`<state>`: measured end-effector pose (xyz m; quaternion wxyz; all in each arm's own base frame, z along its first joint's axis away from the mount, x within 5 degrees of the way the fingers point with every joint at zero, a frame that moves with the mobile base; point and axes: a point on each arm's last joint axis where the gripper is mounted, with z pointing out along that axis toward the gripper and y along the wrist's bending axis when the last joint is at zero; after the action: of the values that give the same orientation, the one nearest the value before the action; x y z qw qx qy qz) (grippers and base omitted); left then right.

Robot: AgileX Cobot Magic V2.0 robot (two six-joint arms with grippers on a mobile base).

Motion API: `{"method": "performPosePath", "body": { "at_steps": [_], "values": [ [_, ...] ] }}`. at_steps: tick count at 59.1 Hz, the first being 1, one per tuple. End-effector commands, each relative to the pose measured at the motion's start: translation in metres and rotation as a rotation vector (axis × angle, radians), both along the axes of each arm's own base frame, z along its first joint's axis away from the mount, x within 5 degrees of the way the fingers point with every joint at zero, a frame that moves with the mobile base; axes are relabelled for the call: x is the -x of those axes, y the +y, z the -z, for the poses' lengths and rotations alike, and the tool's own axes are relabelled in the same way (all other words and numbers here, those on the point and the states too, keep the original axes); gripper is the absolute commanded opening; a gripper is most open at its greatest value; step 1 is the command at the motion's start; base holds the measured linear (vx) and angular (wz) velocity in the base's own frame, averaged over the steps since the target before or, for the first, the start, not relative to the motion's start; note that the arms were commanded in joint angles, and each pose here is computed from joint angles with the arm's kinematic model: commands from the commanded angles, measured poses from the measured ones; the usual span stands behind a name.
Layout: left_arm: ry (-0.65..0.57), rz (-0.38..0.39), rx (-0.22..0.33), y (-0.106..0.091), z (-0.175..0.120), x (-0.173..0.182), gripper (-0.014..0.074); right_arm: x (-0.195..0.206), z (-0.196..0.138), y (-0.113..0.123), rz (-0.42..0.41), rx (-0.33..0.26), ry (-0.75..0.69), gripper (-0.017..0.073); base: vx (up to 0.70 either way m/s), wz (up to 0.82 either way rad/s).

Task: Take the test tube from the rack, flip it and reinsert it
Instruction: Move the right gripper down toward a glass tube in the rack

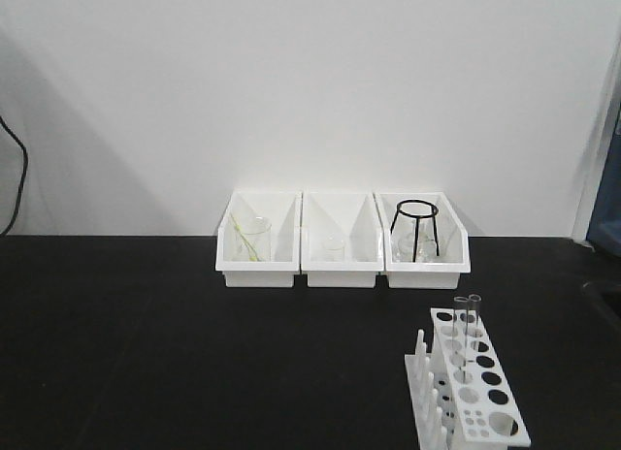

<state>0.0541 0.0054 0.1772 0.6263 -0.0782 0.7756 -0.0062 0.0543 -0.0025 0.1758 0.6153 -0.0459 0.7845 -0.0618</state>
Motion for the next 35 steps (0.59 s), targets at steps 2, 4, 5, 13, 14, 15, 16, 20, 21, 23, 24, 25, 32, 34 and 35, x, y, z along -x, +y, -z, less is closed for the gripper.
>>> {"method": "performPosePath", "body": {
  "at_steps": [2,4,5,13,14,15,16,20,21,23,24,25,32,34,35],
  "values": [
    [-0.098,0.011,-0.004,-0.0008,-0.0085,-0.0007,-0.0006,-0.0008,-0.0080,-0.0002,0.001,0.014,-0.093,-0.0008,0.26,0.01],
    [-0.098,0.011,-0.004,-0.0008,-0.0085,-0.0007,-0.0006,-0.0008,-0.0080,-0.0002,0.001,0.014,-0.093,-0.0008,0.26,0.01],
    [-0.098,0.011,-0.004,-0.0008,-0.0085,-0.0007,-0.0006,-0.0008,-0.0080,-0.0002,0.001,0.014,-0.093,-0.0008,0.25,0.01],
    [-0.098,0.011,-0.004,-0.0008,-0.0085,-0.0007,-0.0006,-0.0008,-0.0080,-0.0002,0.001,0.014,-0.093,-0.0008,0.23,0.00],
    [-0.098,0.011,-0.004,-0.0008,-0.0085,-0.0007,-0.0006,-0.0008,-0.0080,-0.0002,0.001,0.014,-0.093,-0.0008,0.20,-0.01],
    [-0.098,0.011,-0.004,-0.0008,-0.0085,-0.0007,-0.0006,-0.0008,-0.0080,-0.0002,0.001,0.014,-0.093,-0.0008,0.20,-0.01],
    [-0.098,0.011,-0.004,-0.0008,-0.0085,-0.0007,-0.0006,-0.0008,-0.0080,-0.0002,0.001,0.014,-0.093,-0.0008,0.20,-0.02],
    [-0.098,0.011,-0.004,-0.0008,-0.0085,-0.0007,-0.0006,-0.0008,-0.0080,-0.0002,0.001,0.014,-0.093,-0.0008,0.18,-0.03],
    [-0.098,0.011,-0.004,-0.0008,-0.0085,-0.0007,-0.0006,-0.0008,-0.0080,-0.0002,0.001,0.014,-0.093,-0.0008,0.16,-0.04],
    [-0.098,0.011,-0.004,-0.0008,-0.0085,-0.0007,-0.0006,-0.0008,-0.0080,-0.0002,0.001,0.014,-0.093,-0.0008,0.15,-0.05],
    [-0.098,0.011,-0.004,-0.0008,-0.0085,-0.0007,-0.0006,-0.0008,-0.0080,-0.0002,0.001,0.014,-0.093,-0.0008,0.14,-0.04],
    [-0.098,0.011,-0.004,-0.0008,-0.0085,-0.0007,-0.0006,-0.0008,-0.0080,-0.0002,0.001,0.014,-0.093,-0.0008,0.13,-0.04],
    [-0.098,0.011,-0.004,-0.0008,-0.0085,-0.0007,-0.0006,-0.0008,-0.0080,-0.0002,0.001,0.014,-0.093,-0.0008,0.10,-0.03],
    [-0.098,0.011,-0.004,-0.0008,-0.0085,-0.0007,-0.0006,-0.0008,-0.0080,-0.0002,0.001,0.014,-0.093,-0.0008,0.08,-0.01],
    [-0.098,0.011,-0.004,-0.0008,-0.0085,-0.0007,-0.0006,-0.0008,-0.0080,-0.0002,0.001,0.014,-0.093,-0.0008,0.08,-0.01]
  ]
}}
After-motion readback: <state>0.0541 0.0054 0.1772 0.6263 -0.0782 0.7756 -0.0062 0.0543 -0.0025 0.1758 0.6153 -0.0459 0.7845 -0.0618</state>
